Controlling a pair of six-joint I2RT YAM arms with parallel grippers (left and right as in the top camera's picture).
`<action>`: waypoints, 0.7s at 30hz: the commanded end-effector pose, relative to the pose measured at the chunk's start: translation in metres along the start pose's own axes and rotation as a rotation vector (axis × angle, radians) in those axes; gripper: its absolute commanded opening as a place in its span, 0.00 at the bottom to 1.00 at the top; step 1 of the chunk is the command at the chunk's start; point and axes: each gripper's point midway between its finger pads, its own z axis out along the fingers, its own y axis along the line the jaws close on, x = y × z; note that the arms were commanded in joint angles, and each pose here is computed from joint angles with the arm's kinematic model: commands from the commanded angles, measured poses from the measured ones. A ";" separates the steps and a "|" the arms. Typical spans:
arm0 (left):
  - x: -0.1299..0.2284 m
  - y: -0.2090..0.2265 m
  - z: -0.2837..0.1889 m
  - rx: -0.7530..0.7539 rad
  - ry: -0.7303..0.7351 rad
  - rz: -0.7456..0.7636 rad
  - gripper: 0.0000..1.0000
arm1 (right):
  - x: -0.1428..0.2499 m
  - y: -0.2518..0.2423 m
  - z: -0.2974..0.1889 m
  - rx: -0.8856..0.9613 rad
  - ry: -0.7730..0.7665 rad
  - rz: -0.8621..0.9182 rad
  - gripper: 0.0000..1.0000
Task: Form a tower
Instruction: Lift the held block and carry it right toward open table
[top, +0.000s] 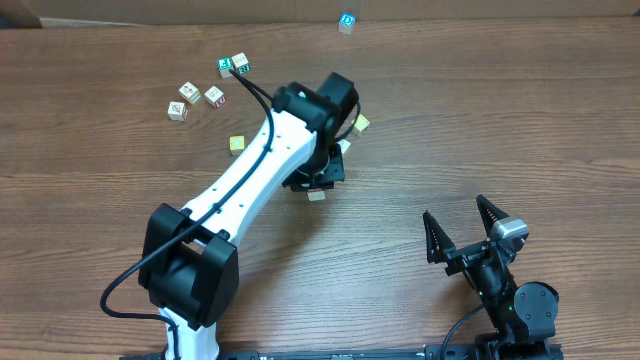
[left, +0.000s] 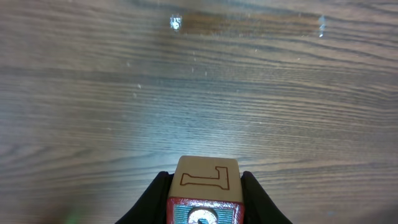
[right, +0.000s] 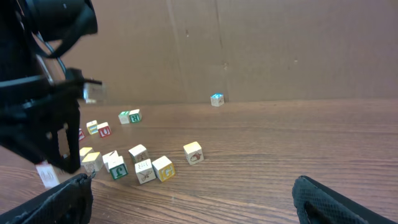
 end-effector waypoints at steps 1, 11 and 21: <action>0.005 0.003 0.010 -0.014 0.000 -0.086 0.18 | 0.001 -0.001 0.000 0.003 -0.005 0.002 1.00; -0.011 0.015 0.051 -0.064 -0.101 -0.093 0.11 | 0.001 -0.001 0.000 0.003 -0.005 0.002 1.00; -0.012 0.019 0.076 -0.062 -0.131 -0.089 0.07 | 0.001 -0.001 0.000 0.003 -0.005 0.002 1.00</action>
